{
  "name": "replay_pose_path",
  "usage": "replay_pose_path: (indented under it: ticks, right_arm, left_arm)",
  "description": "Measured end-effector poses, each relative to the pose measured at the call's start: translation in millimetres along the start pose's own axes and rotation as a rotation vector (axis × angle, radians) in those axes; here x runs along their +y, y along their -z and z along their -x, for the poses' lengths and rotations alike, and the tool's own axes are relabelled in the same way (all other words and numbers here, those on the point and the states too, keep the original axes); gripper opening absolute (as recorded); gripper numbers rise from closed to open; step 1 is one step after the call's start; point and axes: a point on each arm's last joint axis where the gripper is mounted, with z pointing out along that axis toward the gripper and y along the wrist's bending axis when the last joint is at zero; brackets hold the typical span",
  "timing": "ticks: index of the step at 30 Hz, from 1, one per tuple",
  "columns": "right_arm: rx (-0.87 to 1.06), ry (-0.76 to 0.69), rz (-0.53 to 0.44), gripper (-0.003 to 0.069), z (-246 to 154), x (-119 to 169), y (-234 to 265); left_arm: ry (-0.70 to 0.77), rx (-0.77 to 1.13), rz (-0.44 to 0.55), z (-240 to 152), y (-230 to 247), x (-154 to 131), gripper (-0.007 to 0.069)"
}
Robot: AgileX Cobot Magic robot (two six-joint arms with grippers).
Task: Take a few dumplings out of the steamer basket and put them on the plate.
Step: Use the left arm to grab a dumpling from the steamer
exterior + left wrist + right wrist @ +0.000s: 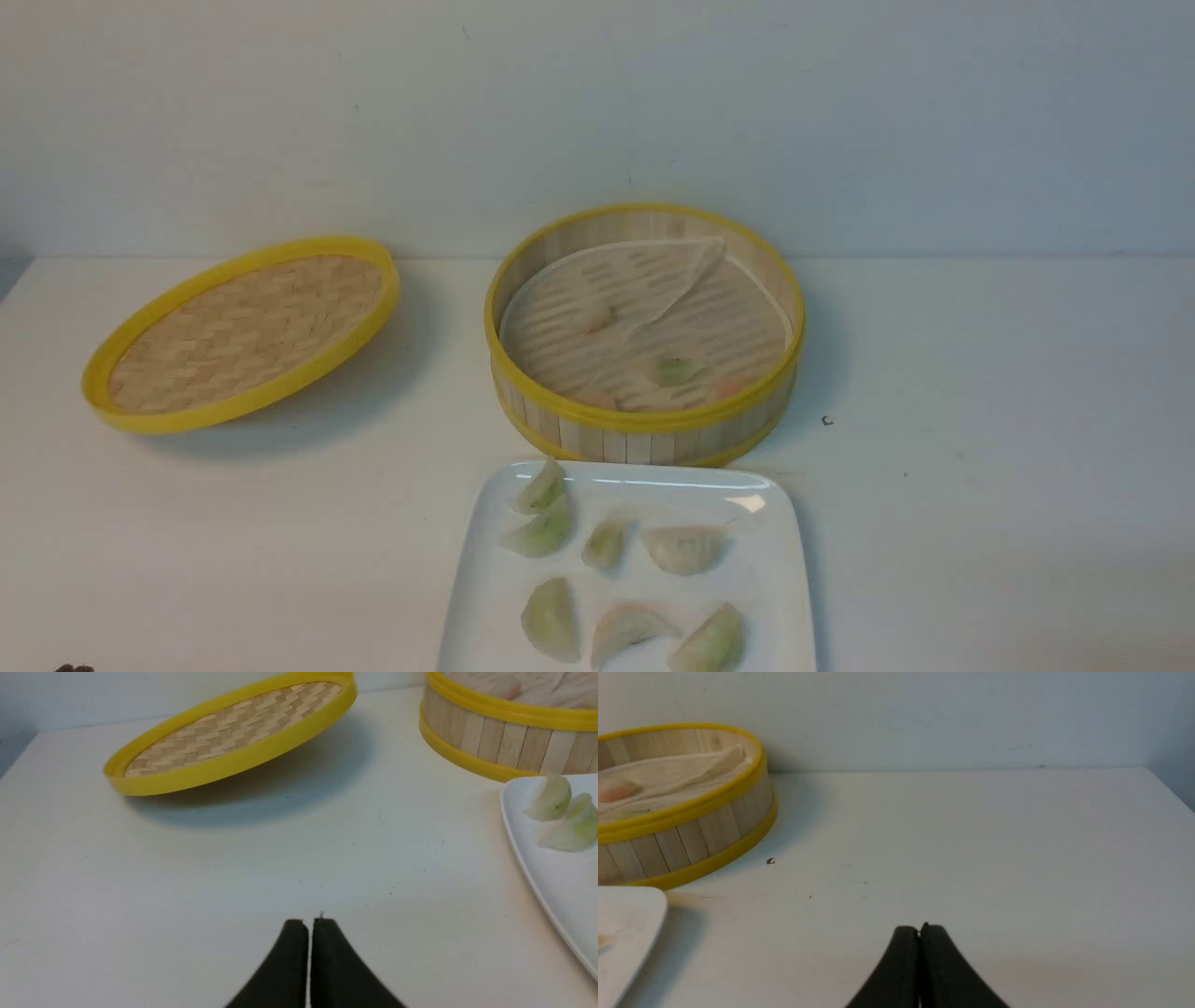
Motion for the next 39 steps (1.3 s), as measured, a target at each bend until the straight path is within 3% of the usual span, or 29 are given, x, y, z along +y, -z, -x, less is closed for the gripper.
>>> replay_pose_path:
  ticks: [27, 29, 34, 39]
  right_arm:
    - [0.000, -0.001, 0.000, -0.0010, 0.0, 0.0, 0.0]
    - [0.000, -0.001, 0.000, -0.0010, 0.0, 0.0, 0.0]
    - [0.000, -0.001, 0.000, -0.0010, 0.0, 0.0, 0.0]
    - [0.000, 0.001, -0.001, -0.0010, 0.0, -0.1, 0.0]
  left_arm:
    - [0.008, -0.001, 0.000, 0.1, 0.0, 0.0, -0.0006]
    - [0.069, -0.021, -0.013, 1.7, -0.1, -1.1, -0.0006]
    - [0.414, -0.199, -0.101, 18.6, 1.8, -2.5, -0.0006]
    - [0.731, -0.421, -0.076, 35.7, 7.5, 7.0, -0.0006]
